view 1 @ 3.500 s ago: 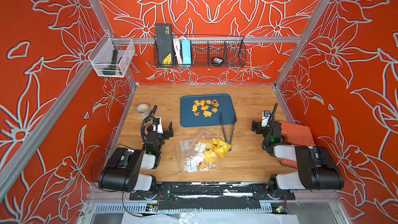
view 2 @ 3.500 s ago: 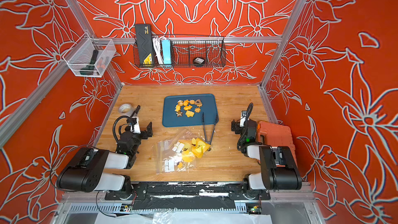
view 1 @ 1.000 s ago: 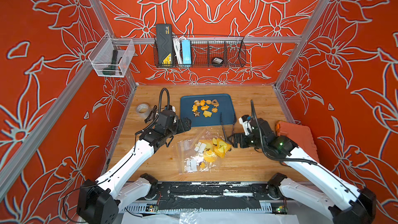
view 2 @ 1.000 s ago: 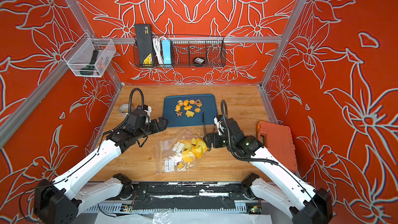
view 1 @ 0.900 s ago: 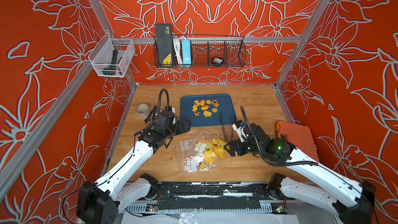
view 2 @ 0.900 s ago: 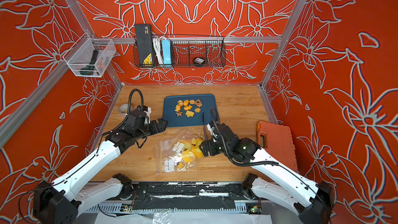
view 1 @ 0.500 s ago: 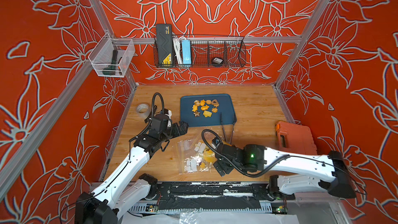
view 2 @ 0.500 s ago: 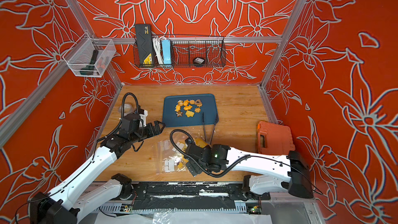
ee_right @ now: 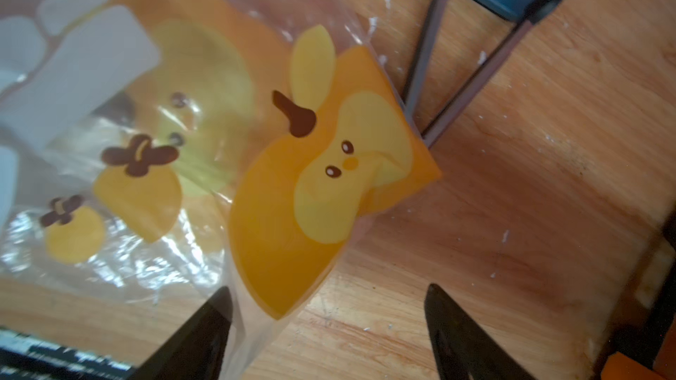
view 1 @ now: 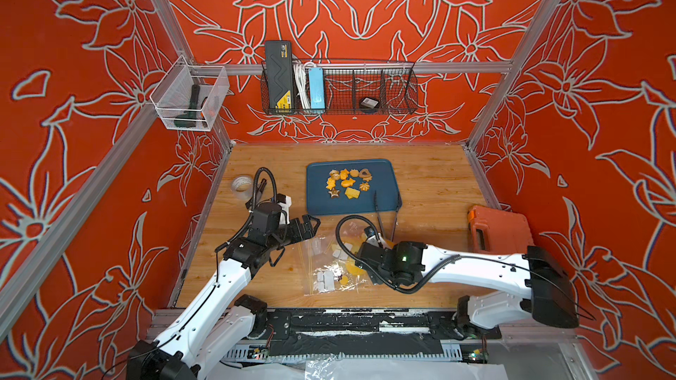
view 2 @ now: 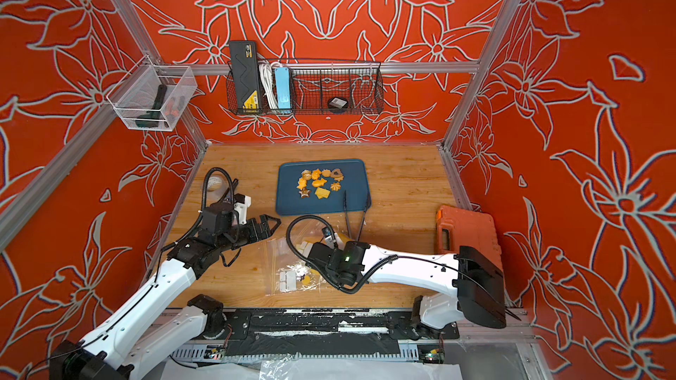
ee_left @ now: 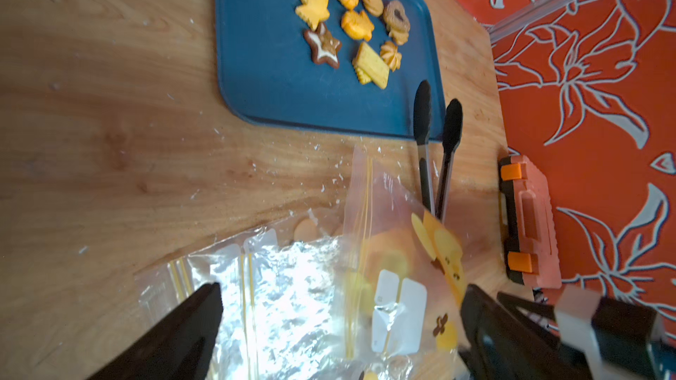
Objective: Put the cookies into a resealable bag to prevent moisture
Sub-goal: Move the ziploc bag to the ziploc bag.
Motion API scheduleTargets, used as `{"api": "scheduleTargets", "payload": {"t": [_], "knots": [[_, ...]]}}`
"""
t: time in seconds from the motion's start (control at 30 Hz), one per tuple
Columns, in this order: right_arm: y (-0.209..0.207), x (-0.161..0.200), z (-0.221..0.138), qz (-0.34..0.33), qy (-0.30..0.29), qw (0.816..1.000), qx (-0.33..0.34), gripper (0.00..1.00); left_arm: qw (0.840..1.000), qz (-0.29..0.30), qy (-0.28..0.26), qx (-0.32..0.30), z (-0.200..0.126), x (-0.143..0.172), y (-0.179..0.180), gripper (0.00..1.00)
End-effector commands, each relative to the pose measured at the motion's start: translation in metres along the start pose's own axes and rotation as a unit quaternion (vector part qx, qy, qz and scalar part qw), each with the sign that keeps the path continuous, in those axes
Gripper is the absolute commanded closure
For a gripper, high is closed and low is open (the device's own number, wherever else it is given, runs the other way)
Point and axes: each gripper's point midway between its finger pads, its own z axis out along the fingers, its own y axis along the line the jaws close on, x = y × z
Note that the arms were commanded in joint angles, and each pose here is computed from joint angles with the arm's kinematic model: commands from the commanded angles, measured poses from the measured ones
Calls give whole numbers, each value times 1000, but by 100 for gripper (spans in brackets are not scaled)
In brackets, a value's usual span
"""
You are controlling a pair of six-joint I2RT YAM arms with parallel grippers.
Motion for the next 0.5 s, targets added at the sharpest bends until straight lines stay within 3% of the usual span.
{"api": "scheduleTargets", "payload": {"t": [0.0,0.1,0.2,0.33,0.47], "knots": [[-42,12,1,58,9,998,36,18,1000,13,10,21,0,3,-6,0],[-69,29,6,111,30,993,30,19,1000,7,10,-1,1,2,1,0],[-81,34,-2,131,15,991,14,19,1000,-1,14,1,4,7,4,0],[-64,27,-17,150,-20,985,-78,17,999,-10,27,35,9,16,-8,0],[-47,15,-21,210,-28,963,-166,18,999,10,35,34,14,28,-26,0]]}}
